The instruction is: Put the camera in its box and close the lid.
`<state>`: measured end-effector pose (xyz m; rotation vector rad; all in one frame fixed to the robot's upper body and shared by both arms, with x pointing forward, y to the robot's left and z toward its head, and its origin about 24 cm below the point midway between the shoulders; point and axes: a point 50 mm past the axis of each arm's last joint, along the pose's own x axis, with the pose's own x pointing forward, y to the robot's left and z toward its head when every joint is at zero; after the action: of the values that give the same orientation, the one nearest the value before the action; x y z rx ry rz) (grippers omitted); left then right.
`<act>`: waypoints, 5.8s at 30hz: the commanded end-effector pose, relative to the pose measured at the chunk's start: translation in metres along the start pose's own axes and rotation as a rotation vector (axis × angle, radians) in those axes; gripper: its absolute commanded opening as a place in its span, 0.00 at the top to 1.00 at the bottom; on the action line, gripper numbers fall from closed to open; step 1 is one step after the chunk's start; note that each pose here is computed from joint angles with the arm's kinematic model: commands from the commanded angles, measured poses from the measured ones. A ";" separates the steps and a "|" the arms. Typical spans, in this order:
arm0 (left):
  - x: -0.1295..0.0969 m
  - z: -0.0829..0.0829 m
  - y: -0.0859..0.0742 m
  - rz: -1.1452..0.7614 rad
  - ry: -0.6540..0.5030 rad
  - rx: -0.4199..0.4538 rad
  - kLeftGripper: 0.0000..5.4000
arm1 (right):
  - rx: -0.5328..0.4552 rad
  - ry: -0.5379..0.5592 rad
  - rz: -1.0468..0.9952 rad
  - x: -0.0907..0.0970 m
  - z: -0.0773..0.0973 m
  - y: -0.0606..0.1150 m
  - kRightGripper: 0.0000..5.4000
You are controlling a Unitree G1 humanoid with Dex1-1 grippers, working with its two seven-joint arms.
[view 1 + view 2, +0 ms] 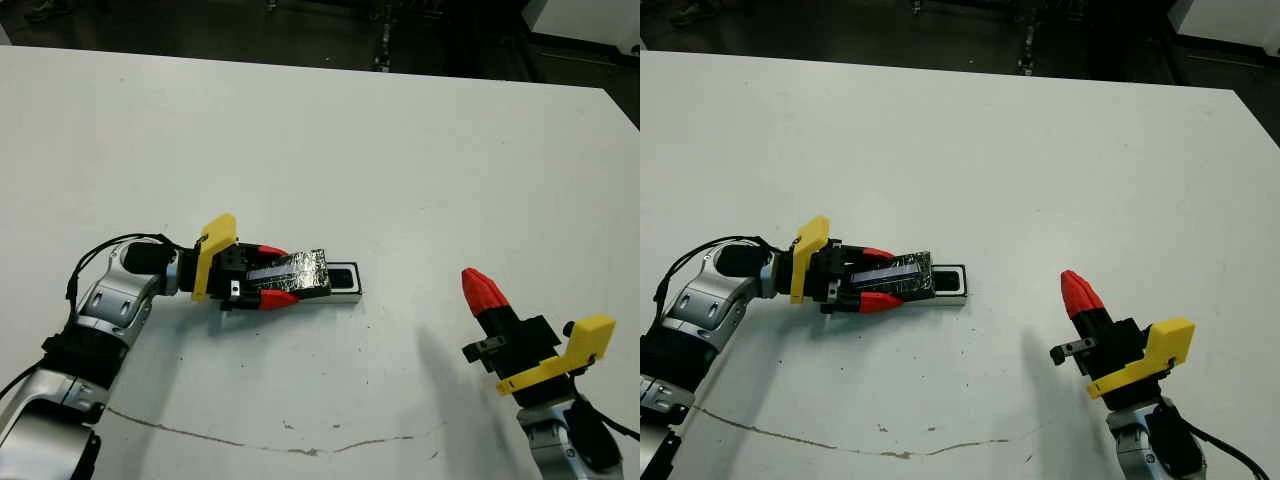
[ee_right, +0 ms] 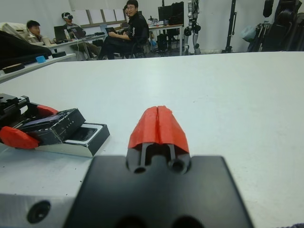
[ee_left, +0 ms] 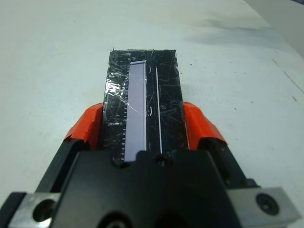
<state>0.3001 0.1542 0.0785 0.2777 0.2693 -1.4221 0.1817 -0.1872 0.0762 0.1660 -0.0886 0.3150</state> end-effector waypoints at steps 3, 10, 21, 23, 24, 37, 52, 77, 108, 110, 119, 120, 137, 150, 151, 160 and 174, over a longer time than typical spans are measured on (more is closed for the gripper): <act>0.036 -0.019 -0.017 -0.153 0.041 -0.094 0.42 | -0.011 0.012 -0.006 -0.002 -0.001 -0.003 1.00; 0.051 -0.016 -0.014 -0.205 0.066 -0.087 0.42 | -0.011 0.013 -0.001 -0.001 0.000 -0.003 1.00; 0.076 -0.014 -0.009 -0.291 0.117 -0.109 0.42 | 0.012 0.013 0.000 -0.001 0.000 -0.003 1.00; 0.081 -0.014 -0.010 -0.302 0.113 -0.123 0.42 | 0.000 0.013 -0.003 -0.001 0.000 -0.003 1.00; 0.082 -0.014 -0.011 -0.305 0.112 -0.122 0.42 | -0.005 0.013 -0.004 -0.001 0.000 -0.003 1.00; 0.101 -0.024 -0.021 -0.343 0.096 -0.151 0.42 | -0.007 0.016 -0.003 -0.002 -0.001 -0.003 1.00; 0.098 -0.028 -0.020 -0.252 0.169 -0.027 0.31 | -0.005 0.020 -0.007 -0.004 -0.002 -0.003 1.00; 0.089 -0.034 -0.023 -0.223 0.142 0.001 0.00 | -0.008 0.020 -0.011 -0.004 -0.005 -0.001 1.00; -0.015 -0.050 -0.013 0.051 0.130 -0.091 0.00 | -0.013 0.022 -0.014 -0.005 -0.006 0.000 1.00; -0.026 -0.054 -0.013 0.094 0.129 -0.110 0.00 | -0.021 0.026 -0.015 -0.005 -0.006 0.000 1.00; -0.063 -0.064 -0.019 0.266 0.161 -0.112 0.00 | 0.011 0.011 0.013 -0.004 -0.009 -0.002 1.00; -0.065 -0.064 -0.019 0.280 0.160 -0.109 0.00 | 0.014 0.008 0.018 -0.004 -0.009 -0.002 1.00; -0.116 0.026 -0.042 0.343 -0.212 -0.155 0.14 | 0.015 -0.003 0.031 -0.003 -0.010 -0.002 1.00; -0.027 0.056 -0.068 0.583 -0.534 -0.224 0.50 | 0.009 0.008 0.002 -0.003 -0.009 0.000 1.00; -0.021 0.057 -0.069 0.605 -0.529 -0.227 0.54 | 0.008 0.008 0.001 -0.003 -0.009 0.000 1.00; 0.041 0.045 -0.078 0.890 -0.414 -0.348 0.80 | 0.006 0.005 -0.003 -0.003 -0.010 0.002 1.00; 0.079 0.023 -0.083 0.902 -0.257 -0.466 0.99 | 0.005 0.008 0.001 -0.003 -0.011 0.004 1.00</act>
<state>0.2293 0.0641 0.0775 -0.1735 0.1673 -0.4821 0.1796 -0.1805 0.0668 0.1791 -0.0847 0.3295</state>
